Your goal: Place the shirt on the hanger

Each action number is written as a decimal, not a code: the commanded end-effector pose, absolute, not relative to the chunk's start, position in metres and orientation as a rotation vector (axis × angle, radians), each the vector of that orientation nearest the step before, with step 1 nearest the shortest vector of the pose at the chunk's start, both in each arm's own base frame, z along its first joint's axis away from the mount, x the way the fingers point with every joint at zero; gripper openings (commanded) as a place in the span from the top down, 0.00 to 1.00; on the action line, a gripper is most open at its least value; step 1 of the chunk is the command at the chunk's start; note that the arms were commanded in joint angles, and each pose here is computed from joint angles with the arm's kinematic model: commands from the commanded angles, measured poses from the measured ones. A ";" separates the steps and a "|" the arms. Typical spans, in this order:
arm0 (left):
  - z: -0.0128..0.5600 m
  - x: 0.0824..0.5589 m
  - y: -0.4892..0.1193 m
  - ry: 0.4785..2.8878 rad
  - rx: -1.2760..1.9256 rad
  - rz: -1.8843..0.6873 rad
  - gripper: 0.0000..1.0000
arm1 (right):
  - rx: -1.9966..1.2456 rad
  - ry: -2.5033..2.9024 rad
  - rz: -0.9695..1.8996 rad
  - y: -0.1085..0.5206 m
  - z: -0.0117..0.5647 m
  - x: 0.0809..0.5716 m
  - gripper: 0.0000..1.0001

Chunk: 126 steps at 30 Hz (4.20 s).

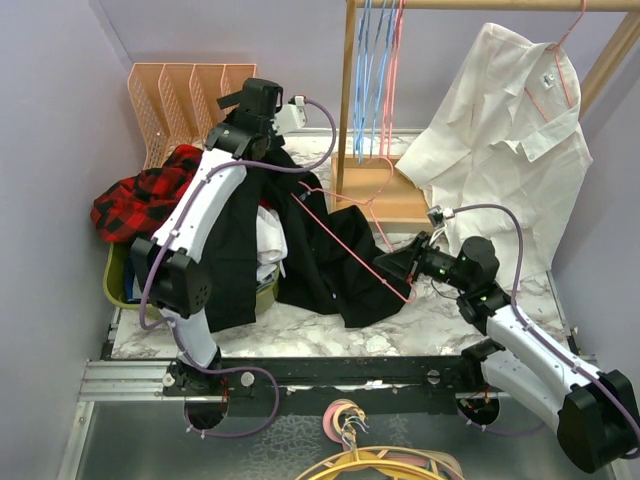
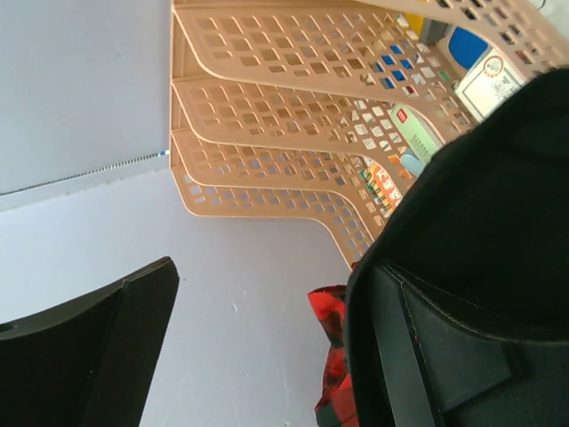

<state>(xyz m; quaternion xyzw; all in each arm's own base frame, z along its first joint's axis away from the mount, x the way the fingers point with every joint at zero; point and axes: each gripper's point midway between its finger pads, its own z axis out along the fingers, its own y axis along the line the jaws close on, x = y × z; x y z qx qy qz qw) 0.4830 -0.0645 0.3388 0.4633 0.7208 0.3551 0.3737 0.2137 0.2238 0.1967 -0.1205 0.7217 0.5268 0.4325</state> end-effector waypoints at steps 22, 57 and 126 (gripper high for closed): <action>0.343 0.431 -0.041 2.047 0.939 0.953 0.01 | -0.220 1.705 1.269 0.229 0.194 0.256 0.99; 0.231 0.454 -0.193 2.202 0.655 0.563 0.21 | 0.022 1.878 0.897 0.167 0.165 0.245 0.99; 0.304 0.367 -0.227 1.958 1.141 0.054 0.99 | -0.388 1.585 1.274 0.210 0.226 0.181 0.99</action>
